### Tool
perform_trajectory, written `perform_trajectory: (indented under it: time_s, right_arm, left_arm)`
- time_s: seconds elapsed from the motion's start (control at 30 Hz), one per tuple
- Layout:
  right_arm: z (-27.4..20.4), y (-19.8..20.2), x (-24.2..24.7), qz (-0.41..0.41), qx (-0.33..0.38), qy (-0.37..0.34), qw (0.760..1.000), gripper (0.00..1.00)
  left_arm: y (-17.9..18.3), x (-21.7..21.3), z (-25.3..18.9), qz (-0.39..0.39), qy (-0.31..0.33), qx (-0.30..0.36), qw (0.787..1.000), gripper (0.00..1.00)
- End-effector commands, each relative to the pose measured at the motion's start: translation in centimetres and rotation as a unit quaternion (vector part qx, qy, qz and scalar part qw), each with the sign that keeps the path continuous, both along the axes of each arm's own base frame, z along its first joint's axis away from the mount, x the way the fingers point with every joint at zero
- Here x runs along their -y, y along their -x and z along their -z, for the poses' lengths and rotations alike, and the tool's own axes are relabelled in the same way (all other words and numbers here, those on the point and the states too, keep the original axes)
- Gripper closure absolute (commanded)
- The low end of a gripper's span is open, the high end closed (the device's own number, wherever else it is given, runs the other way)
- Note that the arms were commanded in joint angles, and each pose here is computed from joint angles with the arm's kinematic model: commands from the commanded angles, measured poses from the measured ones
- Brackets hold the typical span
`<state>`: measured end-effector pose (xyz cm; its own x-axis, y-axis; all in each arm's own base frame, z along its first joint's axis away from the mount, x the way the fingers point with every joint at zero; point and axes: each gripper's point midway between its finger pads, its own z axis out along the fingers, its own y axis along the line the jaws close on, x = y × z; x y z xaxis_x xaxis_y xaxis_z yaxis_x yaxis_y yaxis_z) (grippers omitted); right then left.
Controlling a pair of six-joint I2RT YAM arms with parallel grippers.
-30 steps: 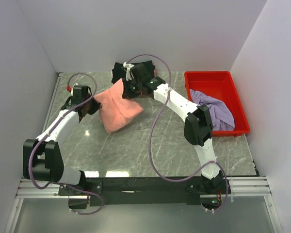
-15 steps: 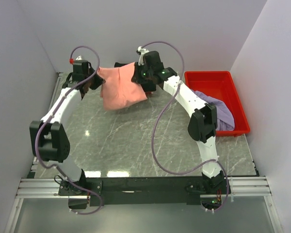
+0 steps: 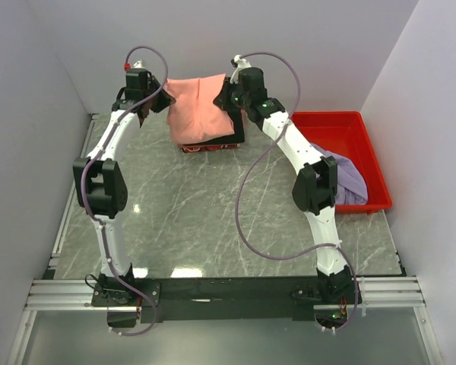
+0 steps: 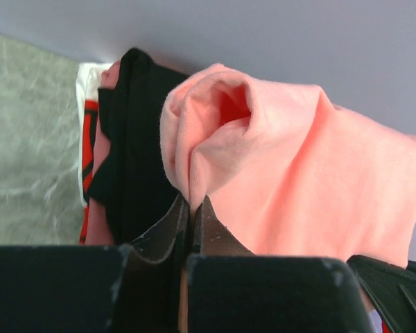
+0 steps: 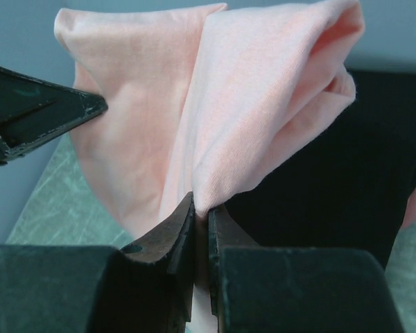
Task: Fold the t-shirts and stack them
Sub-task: Neatly place the folded tshirt to the corner
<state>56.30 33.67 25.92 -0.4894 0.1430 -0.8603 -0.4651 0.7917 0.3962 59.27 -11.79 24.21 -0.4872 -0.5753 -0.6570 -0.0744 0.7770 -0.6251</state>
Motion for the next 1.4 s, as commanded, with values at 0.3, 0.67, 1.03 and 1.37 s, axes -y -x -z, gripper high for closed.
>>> perform_trajectory:
  time_s: [0.3, 0.67, 1.03, 1.37]
  right_arm:
    - [1.7, -5.3, 1.8, 0.020, 0.013, -0.059, 0.998, 1.00]
    - [4.9, -7.8, 3.8, 0.027, 0.003, -0.074, 0.997, 1.00]
    - [7.0, -8.8, 5.2, 0.051, -0.016, -0.082, 0.995, 0.93]
    - [3.3, -9.3, 9.9, 0.092, -0.001, -0.078, 0.993, 0.24]
  left_arm:
    - [-5.5, 1.2, 1.9, 0.026, 0.001, 0.040, 0.999, 1.00]
    - [-7.7, 1.3, 4.5, 0.031, 0.002, 0.047, 0.998, 1.00]
    - [-9.1, -0.1, 7.5, 0.013, 0.005, 0.031, 0.999, 0.93]
    - [-8.3, -1.8, 0.8, 0.003, -0.035, 0.087, 0.996, 0.01]
